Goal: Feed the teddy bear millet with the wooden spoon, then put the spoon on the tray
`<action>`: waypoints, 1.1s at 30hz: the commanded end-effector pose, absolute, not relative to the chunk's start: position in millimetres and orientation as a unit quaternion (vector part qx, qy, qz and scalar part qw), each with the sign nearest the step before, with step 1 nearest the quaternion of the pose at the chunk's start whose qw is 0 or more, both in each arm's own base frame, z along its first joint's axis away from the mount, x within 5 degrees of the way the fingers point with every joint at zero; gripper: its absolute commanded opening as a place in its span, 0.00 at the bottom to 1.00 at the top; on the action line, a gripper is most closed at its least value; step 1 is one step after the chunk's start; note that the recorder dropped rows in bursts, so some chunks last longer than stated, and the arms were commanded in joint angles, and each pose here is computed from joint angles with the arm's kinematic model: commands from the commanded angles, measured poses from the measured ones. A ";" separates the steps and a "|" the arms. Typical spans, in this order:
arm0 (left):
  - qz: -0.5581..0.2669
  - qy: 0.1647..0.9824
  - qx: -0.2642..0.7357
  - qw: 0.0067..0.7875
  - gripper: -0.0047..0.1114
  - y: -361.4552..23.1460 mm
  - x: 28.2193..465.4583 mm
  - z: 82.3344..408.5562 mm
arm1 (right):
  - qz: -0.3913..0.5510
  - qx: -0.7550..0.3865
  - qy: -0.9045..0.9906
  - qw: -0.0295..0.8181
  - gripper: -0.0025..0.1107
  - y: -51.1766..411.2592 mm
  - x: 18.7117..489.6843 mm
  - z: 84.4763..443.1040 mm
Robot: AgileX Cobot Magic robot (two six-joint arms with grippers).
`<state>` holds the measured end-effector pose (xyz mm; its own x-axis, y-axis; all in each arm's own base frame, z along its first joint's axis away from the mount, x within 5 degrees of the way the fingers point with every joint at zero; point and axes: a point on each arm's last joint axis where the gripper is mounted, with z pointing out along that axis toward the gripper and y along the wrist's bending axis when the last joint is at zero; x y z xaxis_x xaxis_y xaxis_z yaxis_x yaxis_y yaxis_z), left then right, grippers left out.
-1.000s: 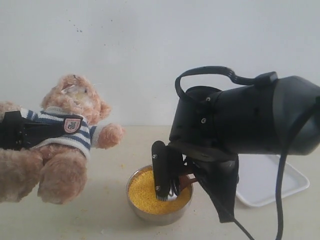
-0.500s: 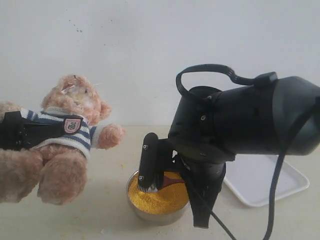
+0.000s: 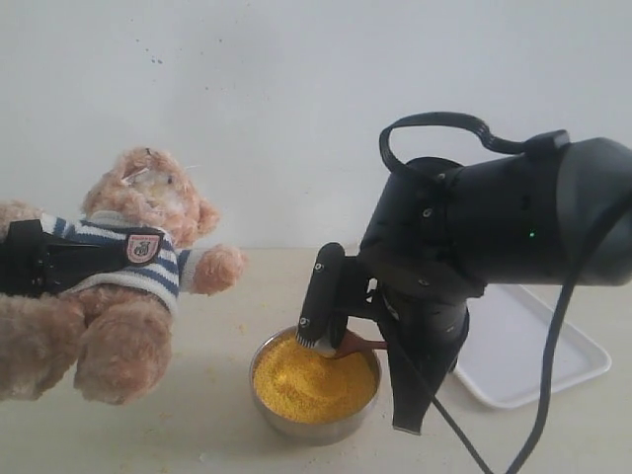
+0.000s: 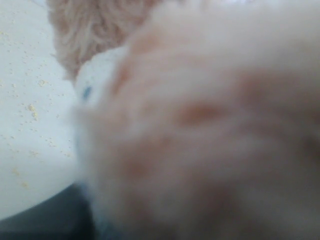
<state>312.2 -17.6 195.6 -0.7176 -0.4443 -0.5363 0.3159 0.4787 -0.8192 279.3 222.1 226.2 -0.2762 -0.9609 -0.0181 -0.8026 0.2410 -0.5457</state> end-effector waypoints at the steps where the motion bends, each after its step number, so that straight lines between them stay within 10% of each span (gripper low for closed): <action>1: -0.516 0.766 -0.044 0.382 0.07 -17.3 312.0 199.2 | -0.207 -0.566 0.770 0.210 0.02 221.7 278.9 239.9; 33: -0.559 0.791 -0.039 0.245 0.07 -34.8 256.6 161.5 | -0.181 -0.493 0.828 0.196 0.02 217.7 272.3 241.1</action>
<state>263.1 -32.8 161.4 -0.8757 -0.3509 -0.3317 0.1854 0.3900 -0.9019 273.0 219.8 234.9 -0.4188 -0.8988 -0.1295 -0.7582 0.4246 -0.4948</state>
